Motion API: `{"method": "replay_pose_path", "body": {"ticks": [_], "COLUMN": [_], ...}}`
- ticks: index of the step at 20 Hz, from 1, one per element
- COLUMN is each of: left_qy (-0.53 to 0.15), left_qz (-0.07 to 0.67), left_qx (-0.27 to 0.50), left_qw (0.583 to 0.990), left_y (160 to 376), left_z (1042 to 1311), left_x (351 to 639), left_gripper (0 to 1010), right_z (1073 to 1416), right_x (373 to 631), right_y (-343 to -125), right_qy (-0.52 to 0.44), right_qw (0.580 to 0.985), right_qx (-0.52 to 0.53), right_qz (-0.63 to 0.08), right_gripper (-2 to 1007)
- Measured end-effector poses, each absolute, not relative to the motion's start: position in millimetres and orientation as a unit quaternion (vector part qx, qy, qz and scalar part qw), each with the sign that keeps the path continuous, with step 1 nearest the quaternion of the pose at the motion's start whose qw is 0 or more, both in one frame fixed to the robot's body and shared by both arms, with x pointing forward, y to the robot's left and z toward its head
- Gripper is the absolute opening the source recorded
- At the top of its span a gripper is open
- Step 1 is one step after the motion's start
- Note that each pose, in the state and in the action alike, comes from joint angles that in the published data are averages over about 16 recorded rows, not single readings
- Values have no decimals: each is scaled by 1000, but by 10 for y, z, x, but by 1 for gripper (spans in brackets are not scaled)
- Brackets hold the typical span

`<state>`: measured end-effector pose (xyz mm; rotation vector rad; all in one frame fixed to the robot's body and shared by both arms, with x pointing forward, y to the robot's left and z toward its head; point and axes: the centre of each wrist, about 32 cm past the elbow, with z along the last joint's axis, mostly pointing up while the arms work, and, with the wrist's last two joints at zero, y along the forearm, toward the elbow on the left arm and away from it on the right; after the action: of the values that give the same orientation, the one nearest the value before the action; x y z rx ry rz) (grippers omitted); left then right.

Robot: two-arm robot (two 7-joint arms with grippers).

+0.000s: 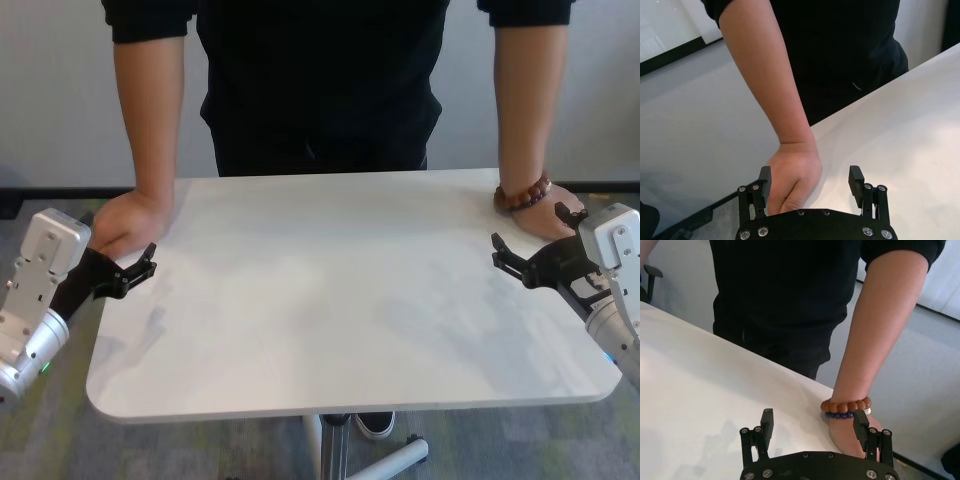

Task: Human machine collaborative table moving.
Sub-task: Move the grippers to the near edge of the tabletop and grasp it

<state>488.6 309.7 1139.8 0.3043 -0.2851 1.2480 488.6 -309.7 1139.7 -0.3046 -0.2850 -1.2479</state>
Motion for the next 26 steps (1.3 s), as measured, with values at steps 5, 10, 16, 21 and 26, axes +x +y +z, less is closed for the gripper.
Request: {"method": "replay_pose_path", "body": {"ticks": [5, 10, 16, 21, 26], "left_qy": [-133, -133, -133, -133, -137], "left_qz": [580, 580, 580, 579, 578], "left_qx": [141, 141, 141, 143, 148], "left_qw": [791, 791, 791, 791, 791], "left_y": [3097, 3097, 3097, 3098, 3128], "left_z": [11398, 11398, 11398, 11400, 11434], "left_x": [4886, 4886, 4886, 4880, 4799], "left_gripper": [1002, 1002, 1002, 1002, 1002], "right_z": [11397, 11397, 11397, 11401, 11447], "right_x": [4886, 4886, 4886, 4881, 4801], "right_y": [-3097, -3097, -3097, -3092, -3046], "right_qy": [-132, -132, -132, -133, -139], "right_qw": [791, 791, 791, 792, 798], "right_qx": [-142, -142, -142, -142, -145], "right_qz": [-580, -580, -580, -578, -568], "right_gripper": [998, 998, 998, 998, 998]}}
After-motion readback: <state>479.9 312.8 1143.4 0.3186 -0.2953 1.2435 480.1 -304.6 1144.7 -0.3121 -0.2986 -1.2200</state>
